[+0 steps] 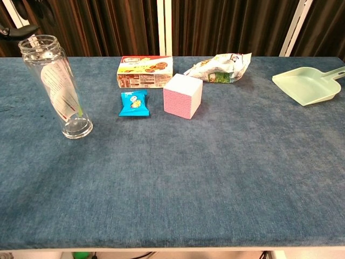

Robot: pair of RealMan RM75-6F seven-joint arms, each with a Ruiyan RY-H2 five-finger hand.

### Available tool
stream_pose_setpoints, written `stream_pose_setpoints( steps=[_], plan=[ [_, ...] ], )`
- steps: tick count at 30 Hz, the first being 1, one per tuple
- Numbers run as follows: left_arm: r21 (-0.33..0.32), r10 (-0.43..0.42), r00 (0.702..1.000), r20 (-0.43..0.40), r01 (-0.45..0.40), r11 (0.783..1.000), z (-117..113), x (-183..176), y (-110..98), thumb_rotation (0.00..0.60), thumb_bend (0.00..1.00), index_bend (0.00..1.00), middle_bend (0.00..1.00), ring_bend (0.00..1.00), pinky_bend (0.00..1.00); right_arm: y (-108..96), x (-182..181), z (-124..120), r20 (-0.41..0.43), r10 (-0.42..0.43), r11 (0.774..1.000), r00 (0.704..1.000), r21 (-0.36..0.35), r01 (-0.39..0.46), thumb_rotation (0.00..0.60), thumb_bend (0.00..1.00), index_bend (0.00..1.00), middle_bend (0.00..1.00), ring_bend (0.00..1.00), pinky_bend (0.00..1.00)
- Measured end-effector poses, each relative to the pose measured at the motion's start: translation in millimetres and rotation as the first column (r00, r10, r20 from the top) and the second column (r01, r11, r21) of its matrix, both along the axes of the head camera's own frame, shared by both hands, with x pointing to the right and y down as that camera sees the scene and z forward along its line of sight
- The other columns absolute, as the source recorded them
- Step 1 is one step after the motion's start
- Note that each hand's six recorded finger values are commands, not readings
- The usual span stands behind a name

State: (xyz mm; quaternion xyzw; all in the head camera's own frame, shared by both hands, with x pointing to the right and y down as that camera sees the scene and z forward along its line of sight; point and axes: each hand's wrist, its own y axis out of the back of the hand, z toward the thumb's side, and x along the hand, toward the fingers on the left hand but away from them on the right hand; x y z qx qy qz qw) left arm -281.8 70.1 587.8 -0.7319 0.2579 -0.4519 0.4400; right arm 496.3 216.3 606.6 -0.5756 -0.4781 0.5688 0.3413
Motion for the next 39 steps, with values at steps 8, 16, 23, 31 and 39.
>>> stream_pose_setpoints(
  steps=[8,16,23,31,39],
  plan=[
    [0.022,0.003,1.0,-0.019,-0.002,1.0,-6.3,-0.1,4.2,0.391,0.18,0.32,0.31,0.27,0.33,0.7,0.0,1.0,0.001,0.001,1.0,1.0,-0.002,-0.001,0.6,0.36,0.0,0.0,0.0,0.0],
    [0.02,0.001,0.999,-0.035,-0.001,1.0,-4.1,-4.3,12.2,0.294,0.12,0.43,0.22,0.15,0.31,0.8,0.1,1.5,0.0,0.001,1.0,1.0,0.0,-0.001,0.6,0.36,0.0,0.0,0.0,0.0],
    [0.018,0.001,0.998,-0.055,0.0,1.0,-2.8,-5.2,15.0,0.273,0.12,0.46,0.17,0.1,0.27,1.1,0.4,1.7,-0.002,0.002,1.0,1.0,-0.001,-0.002,0.6,0.36,0.0,0.0,0.0,0.0],
    [0.005,-0.001,0.999,-0.049,0.001,1.0,2.8,-9.3,18.1,0.268,0.12,0.47,0.17,0.1,0.27,1.3,-0.6,1.9,-0.004,0.0,1.0,1.0,-0.004,0.0,0.6,0.36,0.0,0.0,0.0,0.0],
    [-0.011,-0.014,0.999,-0.046,0.014,1.0,7.7,-14.6,20.1,0.274,0.12,0.48,0.17,0.1,0.27,1.5,-1.4,1.9,-0.007,-0.002,1.0,1.0,-0.007,0.002,0.6,0.36,0.0,0.0,0.0,0.0]
  ],
)
